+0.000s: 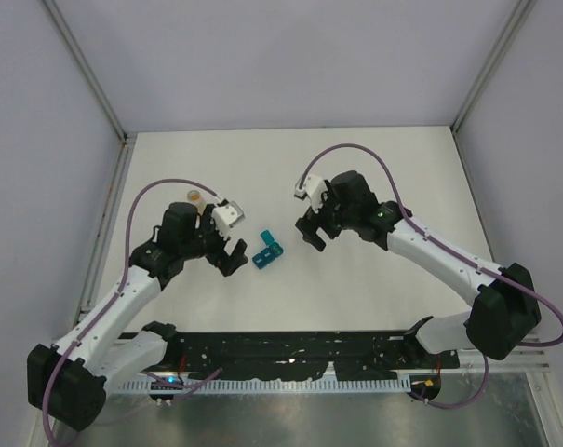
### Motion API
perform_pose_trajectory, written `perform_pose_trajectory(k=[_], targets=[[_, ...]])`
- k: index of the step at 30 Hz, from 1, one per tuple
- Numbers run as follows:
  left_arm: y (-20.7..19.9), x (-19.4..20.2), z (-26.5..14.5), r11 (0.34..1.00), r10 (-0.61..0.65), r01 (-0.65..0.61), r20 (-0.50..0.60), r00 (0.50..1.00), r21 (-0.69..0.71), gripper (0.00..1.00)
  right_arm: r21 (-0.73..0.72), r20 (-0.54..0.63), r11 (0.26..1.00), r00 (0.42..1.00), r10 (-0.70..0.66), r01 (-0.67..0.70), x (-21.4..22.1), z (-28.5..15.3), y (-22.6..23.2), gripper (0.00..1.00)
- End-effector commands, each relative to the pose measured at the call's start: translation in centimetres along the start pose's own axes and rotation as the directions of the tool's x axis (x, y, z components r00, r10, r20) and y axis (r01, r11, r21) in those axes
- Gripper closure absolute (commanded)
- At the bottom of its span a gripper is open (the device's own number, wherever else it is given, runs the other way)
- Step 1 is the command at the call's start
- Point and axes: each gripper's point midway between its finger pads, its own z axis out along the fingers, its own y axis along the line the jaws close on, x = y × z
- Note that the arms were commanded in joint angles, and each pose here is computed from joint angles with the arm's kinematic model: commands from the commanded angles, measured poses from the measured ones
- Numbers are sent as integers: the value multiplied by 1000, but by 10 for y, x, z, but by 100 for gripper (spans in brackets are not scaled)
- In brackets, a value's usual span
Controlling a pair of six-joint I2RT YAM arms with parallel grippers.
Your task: Sort the pills into containers
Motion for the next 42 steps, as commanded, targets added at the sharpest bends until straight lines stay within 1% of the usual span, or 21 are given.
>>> perform_pose_trajectory(k=[1, 4, 9, 15, 19, 25, 31, 38, 42], targets=[[3, -10, 13, 995, 89, -88, 29, 996, -43, 0, 168, 102, 985, 994, 32, -49, -21, -14, -31, 5], [1, -9, 23, 994, 103, -103, -6, 995, -40, 0, 214, 103, 975, 994, 44, -66, -12, -17, -40, 5], [-9, 3, 47, 995, 97, -98, -96, 991, -1, 0, 186, 101, 978, 992, 78, -96, -2, -17, -46, 5], [-12, 21, 72, 996, 85, -87, -202, 976, 1, 0, 180, 100, 978, 991, 92, -109, 5, -18, -55, 5], [-13, 27, 83, 998, 59, -60, -238, 970, 4, 1, 190, 121, 976, 989, 81, -103, 1, -24, -57, 5], [-13, 29, 95, 1000, 14, -14, -283, 959, 2, 4, 193, 129, 975, 988, 82, -106, 2, -28, -59, 5], [-25, 38, 108, 995, -76, 92, -354, 932, 29, 7, 180, 137, 977, 987, 88, -112, 3, -29, -57, 5], [-21, 54, 117, 993, -118, 112, -395, 911, -38, 8, 160, 138, 980, 986, 97, -118, 5, -28, -56, 5], [-23, 60, 120, 992, -129, 121, -410, 903, -46, 9, 144, 137, 982, 985, 105, -125, 6, -25, -54, 5]])
